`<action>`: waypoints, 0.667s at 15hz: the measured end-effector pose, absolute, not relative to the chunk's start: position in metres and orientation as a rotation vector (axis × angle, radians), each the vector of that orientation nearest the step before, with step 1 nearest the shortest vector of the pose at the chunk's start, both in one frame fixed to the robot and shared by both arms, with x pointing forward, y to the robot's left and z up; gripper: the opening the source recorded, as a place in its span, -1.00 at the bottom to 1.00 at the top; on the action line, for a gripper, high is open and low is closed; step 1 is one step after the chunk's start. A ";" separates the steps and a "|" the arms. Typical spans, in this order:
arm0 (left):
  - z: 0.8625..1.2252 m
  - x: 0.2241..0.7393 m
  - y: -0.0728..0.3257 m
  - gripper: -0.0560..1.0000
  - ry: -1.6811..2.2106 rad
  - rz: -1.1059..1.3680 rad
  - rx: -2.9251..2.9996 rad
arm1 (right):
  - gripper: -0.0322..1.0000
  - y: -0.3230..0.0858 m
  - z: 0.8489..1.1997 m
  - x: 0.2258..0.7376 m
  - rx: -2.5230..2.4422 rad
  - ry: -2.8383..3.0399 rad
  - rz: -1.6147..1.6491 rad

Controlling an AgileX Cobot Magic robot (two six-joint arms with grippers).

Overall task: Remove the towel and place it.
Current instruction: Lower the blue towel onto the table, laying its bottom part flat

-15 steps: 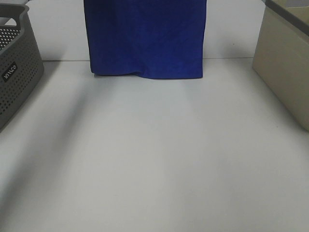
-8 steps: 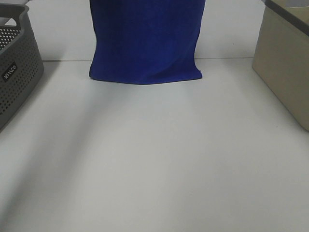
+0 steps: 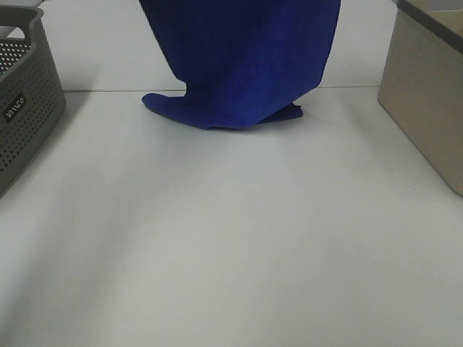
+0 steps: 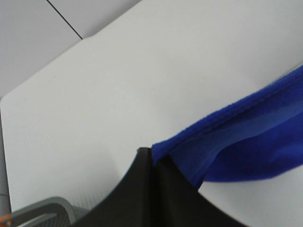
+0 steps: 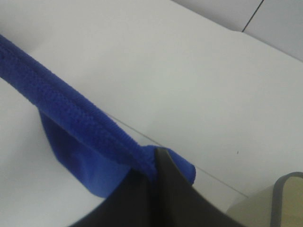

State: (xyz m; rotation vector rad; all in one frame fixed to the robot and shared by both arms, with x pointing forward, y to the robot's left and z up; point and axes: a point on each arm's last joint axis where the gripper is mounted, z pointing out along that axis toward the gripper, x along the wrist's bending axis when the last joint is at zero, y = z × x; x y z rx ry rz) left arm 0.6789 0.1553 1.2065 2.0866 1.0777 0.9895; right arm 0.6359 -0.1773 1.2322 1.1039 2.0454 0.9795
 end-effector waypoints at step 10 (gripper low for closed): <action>1.223 0.623 0.171 -0.89 1.267 0.768 2.107 | -0.91 -0.174 1.245 0.600 1.179 2.229 1.057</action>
